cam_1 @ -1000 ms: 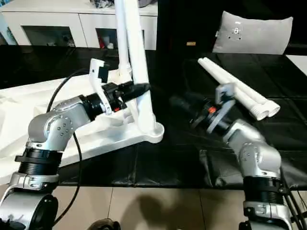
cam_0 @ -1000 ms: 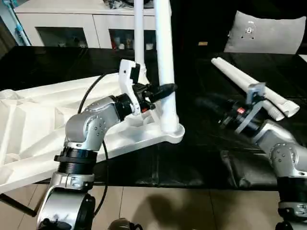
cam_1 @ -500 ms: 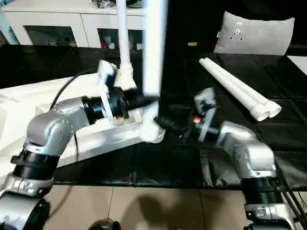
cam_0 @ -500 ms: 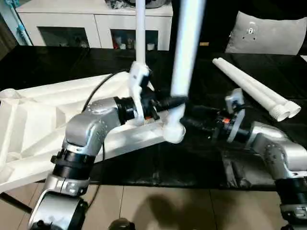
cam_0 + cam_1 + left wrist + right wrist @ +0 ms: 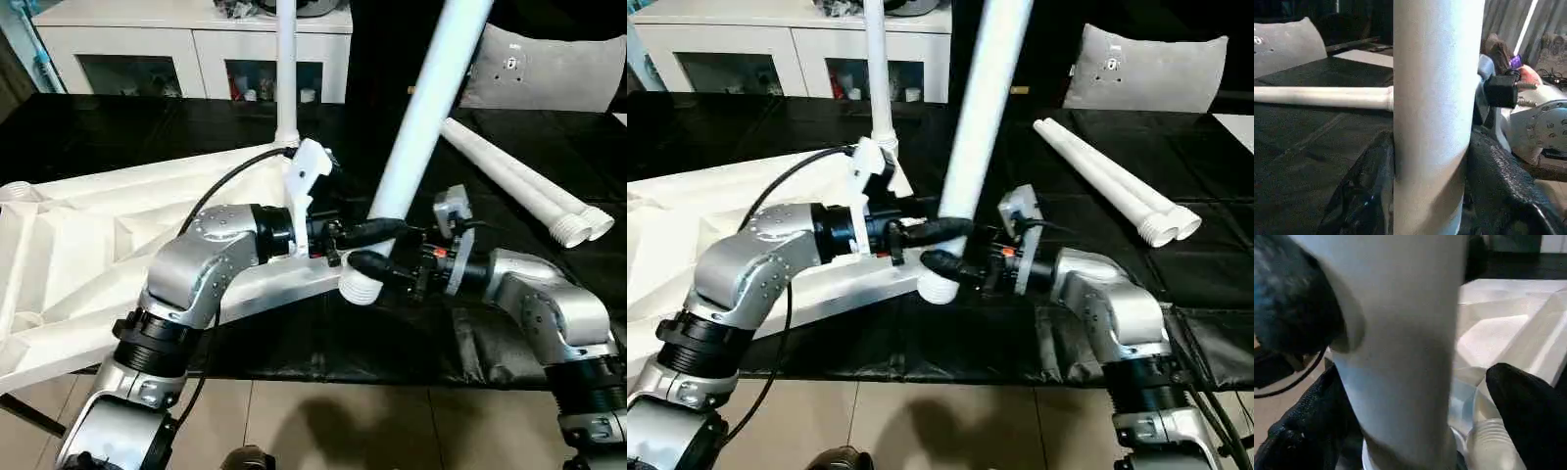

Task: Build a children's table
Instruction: Insert table leg to table base

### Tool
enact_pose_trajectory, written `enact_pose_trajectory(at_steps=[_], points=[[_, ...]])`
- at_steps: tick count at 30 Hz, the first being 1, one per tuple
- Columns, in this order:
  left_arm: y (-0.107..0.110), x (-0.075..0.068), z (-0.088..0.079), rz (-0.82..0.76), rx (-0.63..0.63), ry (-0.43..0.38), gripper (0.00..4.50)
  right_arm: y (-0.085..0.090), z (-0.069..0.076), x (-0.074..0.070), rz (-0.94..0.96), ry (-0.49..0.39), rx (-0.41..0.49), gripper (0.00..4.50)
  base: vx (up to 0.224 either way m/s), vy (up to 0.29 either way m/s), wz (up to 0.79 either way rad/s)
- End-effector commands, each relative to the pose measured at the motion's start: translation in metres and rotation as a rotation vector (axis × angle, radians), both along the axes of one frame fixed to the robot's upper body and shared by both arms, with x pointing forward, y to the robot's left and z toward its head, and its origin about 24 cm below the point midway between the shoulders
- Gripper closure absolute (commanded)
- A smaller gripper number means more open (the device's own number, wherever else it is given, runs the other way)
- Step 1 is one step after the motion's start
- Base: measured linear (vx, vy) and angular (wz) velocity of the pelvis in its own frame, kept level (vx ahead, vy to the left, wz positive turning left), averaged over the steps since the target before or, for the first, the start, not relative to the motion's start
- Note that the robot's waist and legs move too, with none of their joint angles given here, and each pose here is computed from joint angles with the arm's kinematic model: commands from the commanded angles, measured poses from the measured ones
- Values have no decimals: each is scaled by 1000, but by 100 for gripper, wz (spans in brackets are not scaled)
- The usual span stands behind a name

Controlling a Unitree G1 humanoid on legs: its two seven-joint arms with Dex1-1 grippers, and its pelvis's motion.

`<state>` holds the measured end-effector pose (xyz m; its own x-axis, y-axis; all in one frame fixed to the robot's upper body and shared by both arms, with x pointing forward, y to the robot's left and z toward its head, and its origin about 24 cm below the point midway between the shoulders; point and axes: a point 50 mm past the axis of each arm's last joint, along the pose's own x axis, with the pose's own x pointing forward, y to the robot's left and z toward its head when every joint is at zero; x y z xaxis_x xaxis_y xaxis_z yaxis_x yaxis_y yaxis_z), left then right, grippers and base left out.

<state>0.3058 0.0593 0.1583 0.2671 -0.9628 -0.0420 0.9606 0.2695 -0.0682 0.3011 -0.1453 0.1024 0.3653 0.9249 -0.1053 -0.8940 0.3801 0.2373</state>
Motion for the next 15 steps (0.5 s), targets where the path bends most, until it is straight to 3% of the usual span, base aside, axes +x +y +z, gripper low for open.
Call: enact_pose_trajectory(at_steps=[1,3,15], points=[[-2,-2,7,-16,0,-43,261,2,5,2,17,-24,-6,19,0,0,0],[-3,-2,7,-19,2,-45,261,2,4,2,22,-25,-15,19,0,0,0],[-3,-4,6,-34,9,-46,261,3,2,1,44,-15,-23,139,0,0,0]])
